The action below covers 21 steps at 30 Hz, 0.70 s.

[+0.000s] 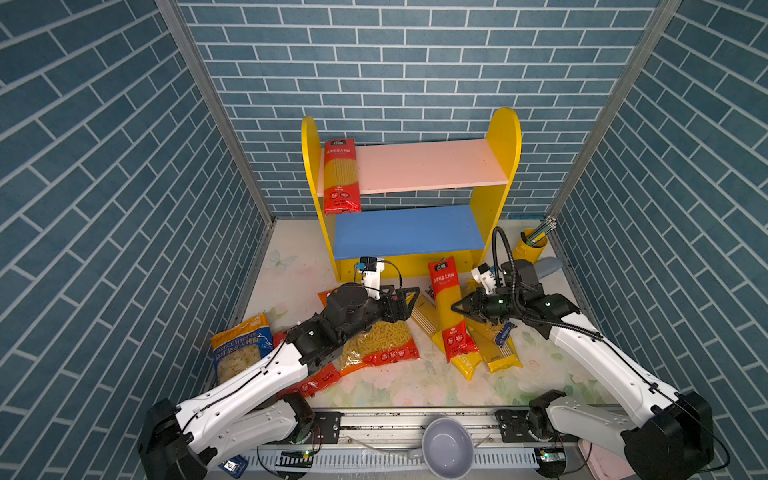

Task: Place and organize the pasta boxes and bags onto the shelf
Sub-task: 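Lift the red spaghetti pack up to the pink top shelf with the right gripper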

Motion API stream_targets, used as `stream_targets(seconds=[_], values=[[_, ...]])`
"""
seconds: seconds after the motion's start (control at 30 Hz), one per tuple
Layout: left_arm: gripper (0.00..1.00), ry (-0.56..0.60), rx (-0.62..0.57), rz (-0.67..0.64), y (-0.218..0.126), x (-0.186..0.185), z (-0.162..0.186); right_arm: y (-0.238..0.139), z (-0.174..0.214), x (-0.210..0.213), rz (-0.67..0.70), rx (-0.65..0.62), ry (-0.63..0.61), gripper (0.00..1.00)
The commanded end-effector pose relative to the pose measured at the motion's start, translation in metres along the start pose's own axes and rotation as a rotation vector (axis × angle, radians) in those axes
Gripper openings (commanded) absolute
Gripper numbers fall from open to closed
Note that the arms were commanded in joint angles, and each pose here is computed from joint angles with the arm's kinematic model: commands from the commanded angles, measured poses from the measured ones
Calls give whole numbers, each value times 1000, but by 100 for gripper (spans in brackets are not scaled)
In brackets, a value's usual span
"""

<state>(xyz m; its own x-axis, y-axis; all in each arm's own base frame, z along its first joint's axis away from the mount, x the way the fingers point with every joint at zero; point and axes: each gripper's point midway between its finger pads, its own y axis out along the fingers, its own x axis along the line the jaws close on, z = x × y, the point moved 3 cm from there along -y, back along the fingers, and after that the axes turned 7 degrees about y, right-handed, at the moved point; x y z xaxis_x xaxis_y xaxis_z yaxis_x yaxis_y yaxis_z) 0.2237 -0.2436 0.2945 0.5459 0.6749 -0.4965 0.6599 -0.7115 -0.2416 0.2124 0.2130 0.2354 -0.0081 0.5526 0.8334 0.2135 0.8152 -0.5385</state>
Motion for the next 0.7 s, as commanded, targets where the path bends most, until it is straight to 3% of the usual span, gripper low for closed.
stream_targets(seconds=[0.0, 0.33, 0.67], values=[[90, 70, -32, -44, -20, -3, -22, -43, -1, 89, -195, -78, -196, 0], [90, 210, -86, -148, -79, -12, -70, -87, -2, 185, -354, -80, -334, 0], [90, 285, -93, -240, -105, -15, -98, -96, -56, 277, -492, -165, -398, 0]])
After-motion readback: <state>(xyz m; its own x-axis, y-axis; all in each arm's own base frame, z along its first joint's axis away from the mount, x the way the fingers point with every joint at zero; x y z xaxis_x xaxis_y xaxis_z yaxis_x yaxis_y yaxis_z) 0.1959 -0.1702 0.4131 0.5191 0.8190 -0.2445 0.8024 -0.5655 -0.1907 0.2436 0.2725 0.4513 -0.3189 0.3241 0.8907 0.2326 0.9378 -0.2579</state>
